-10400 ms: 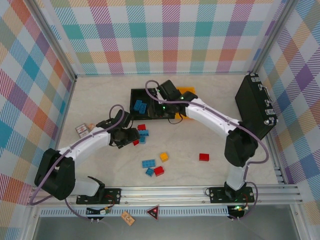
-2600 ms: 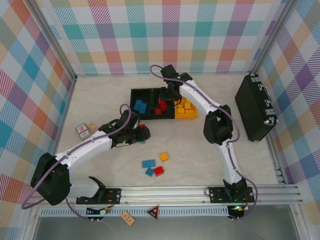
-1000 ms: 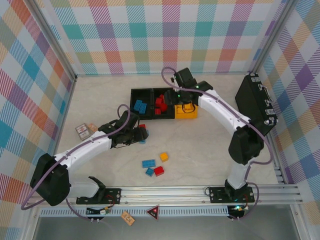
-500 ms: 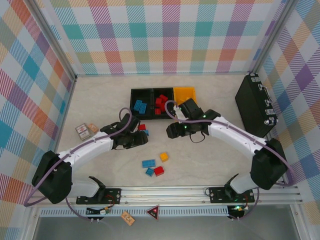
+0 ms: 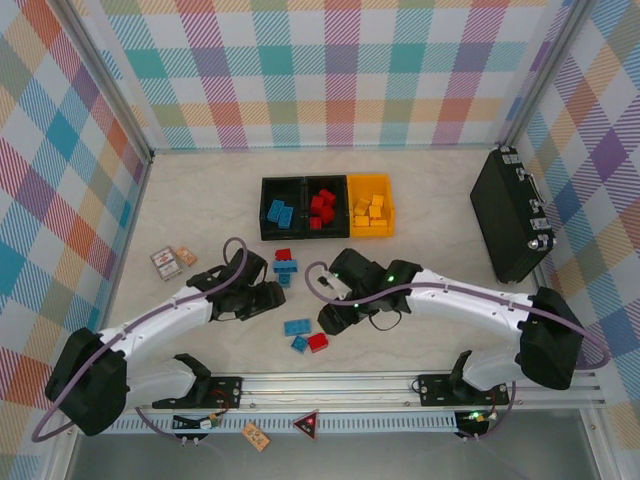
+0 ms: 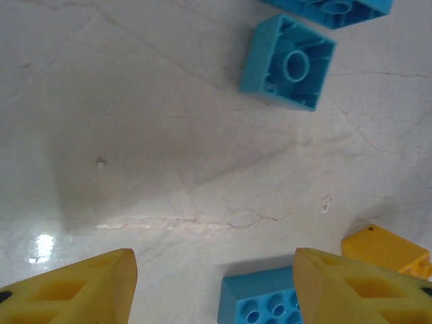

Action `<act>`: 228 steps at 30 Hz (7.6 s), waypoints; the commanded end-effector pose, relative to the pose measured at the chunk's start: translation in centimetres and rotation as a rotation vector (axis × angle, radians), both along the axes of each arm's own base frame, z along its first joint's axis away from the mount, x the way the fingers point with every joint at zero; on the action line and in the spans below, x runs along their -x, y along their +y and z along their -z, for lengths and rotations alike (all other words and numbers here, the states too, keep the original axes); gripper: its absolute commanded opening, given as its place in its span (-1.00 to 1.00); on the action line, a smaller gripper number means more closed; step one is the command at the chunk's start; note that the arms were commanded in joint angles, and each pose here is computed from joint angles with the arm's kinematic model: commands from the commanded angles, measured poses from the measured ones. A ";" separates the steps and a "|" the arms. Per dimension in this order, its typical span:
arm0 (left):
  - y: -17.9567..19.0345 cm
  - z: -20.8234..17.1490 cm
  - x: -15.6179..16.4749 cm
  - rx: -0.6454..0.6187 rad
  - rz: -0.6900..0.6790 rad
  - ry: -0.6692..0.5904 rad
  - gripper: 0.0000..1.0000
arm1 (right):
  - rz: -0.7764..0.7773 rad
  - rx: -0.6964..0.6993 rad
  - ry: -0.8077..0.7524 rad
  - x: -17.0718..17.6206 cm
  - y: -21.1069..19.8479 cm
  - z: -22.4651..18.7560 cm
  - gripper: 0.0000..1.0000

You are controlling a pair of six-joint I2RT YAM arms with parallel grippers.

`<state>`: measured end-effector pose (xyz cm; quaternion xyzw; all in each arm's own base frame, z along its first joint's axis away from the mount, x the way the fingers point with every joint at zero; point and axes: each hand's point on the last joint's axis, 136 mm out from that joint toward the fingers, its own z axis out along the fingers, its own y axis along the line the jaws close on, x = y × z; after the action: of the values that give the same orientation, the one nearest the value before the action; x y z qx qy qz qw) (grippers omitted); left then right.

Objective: Sort the legos into containers by color
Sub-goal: Pick up the lego from the bottom-center of the table, then place the lego in the container, then pick up the lego from the center of the table, then place the lego in the container.

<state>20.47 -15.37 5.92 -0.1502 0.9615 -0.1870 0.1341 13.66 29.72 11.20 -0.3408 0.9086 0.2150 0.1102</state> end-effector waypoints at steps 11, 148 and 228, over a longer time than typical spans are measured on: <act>2.8 0.6 3.4 0.023 -0.110 0.017 0.31 | -0.107 0.154 0.074 3.6 2.2 4.6 0.42; -2.3 -0.3 -17.7 -0.339 -0.013 -0.166 0.47 | 0.576 -0.030 -0.111 -16.3 -5.9 -3.1 0.24; -16.7 -5.0 -28.5 -0.137 0.158 -0.273 -0.30 | 0.710 -0.175 -0.115 -15.1 -9.8 -4.6 0.27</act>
<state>48.90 -31.33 10.91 -0.0411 0.9525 -0.1416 0.2665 28.97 20.54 15.65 -0.0160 0.9410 0.2236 0.2535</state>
